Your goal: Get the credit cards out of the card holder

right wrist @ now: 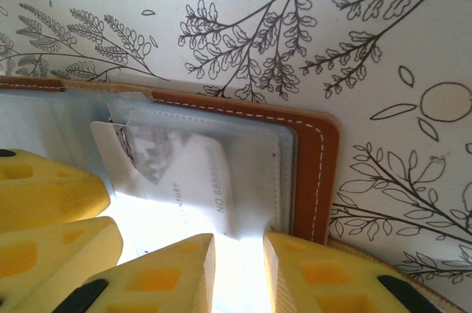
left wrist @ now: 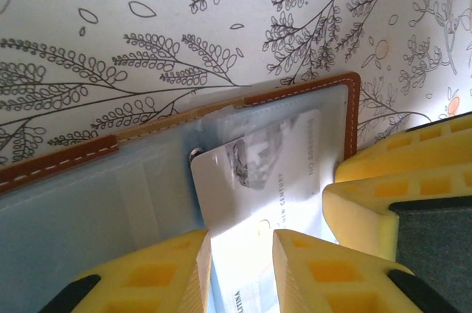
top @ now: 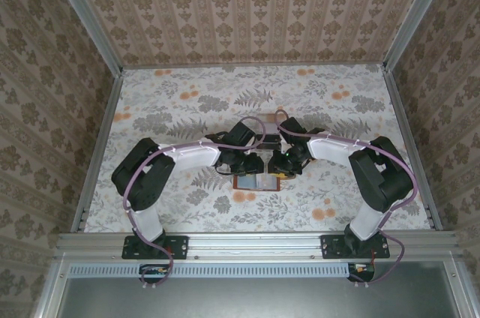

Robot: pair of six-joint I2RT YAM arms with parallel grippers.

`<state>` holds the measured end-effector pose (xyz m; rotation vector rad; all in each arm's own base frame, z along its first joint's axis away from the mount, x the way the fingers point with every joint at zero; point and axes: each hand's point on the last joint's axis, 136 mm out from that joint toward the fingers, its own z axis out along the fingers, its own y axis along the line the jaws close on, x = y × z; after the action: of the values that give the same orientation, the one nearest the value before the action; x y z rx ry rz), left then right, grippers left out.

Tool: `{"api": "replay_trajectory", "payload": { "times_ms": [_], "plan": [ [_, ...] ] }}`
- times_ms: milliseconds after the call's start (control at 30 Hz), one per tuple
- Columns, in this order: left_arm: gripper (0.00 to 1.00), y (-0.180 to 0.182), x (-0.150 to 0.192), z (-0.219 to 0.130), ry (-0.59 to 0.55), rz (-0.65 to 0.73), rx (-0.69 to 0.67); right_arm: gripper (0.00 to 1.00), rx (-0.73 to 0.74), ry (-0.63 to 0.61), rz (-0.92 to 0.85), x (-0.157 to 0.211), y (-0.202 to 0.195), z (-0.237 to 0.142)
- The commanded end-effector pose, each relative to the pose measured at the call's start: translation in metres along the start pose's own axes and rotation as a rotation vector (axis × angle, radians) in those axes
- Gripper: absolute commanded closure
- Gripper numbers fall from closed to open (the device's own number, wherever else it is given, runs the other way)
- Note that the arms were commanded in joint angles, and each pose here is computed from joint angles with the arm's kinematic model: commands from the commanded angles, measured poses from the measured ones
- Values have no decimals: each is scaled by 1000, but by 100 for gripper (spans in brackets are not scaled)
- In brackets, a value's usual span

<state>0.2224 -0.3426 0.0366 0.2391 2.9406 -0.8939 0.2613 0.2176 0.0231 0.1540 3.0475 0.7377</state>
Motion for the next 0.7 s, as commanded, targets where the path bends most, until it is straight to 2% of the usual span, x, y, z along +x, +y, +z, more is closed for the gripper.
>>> {"api": "replay_trajectory", "payload": {
  "times_ms": [0,233,433,667],
  "plan": [
    [70,10,4,9,29,-26,-13,74,74,27,7,8,-14,1],
    [71,10,5,12,31,-34,-1,74,73,28,7,9,-14,2],
    [76,1,3,14,27,-41,67,74,73,29,7,9,-15,2],
    [85,5,4,9,18,-47,56,74,77,32,6,10,-15,3]
  ]
}}
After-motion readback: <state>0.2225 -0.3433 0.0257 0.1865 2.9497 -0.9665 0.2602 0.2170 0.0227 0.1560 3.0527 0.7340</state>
